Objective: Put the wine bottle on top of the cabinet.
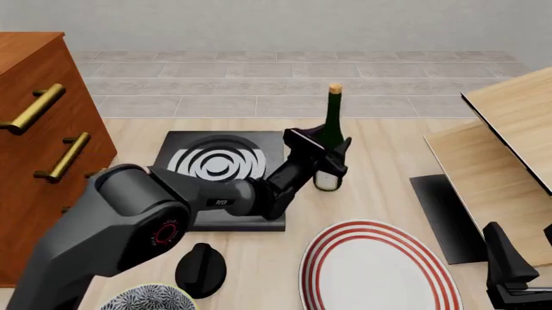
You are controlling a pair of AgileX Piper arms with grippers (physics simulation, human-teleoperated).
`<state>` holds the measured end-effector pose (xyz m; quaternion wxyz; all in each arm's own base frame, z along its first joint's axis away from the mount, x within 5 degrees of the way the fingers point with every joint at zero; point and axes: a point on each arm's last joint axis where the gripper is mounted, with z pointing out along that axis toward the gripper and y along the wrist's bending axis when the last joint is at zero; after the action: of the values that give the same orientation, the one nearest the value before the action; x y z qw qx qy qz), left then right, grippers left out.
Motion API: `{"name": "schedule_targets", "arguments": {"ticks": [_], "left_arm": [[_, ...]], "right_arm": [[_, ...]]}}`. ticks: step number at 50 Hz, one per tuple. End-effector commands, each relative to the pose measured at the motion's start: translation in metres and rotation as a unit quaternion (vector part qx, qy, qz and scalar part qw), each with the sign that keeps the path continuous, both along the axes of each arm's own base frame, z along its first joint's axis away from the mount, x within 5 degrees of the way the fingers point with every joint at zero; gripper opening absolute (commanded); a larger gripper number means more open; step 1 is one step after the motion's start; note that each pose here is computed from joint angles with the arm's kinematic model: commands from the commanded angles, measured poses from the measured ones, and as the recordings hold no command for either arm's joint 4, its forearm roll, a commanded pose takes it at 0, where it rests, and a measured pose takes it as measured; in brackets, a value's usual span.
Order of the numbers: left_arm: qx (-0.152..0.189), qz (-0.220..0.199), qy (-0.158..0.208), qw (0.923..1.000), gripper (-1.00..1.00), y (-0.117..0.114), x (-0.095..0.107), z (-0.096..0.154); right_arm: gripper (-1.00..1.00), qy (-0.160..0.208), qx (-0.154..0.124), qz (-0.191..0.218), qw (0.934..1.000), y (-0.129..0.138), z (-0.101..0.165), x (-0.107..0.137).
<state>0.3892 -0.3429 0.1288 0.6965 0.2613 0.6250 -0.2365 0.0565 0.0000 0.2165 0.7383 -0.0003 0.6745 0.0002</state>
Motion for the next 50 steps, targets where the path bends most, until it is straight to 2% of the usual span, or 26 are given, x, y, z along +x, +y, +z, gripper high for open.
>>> {"name": "schedule_targets", "arguments": {"ticks": [1,10,50], "left_arm": [[0.001,-0.004,-0.009,1.0,-1.0,0.003,-0.01,0.009],[-0.001,0.001,-0.018,0.9998,-1.0,0.015,-0.018,0.026],[0.007,0.019,-0.039,0.999,-1.0,0.073,-0.063,0.065]], "right_arm": [[1.0,0.0,0.0,0.0,1.0,0.0,0.0,0.0],[1.0,0.0,0.0,0.0,1.0,0.0,0.0,0.0],[1.0,0.0,0.0,0.0,1.0,0.0,0.0,0.0]]}}
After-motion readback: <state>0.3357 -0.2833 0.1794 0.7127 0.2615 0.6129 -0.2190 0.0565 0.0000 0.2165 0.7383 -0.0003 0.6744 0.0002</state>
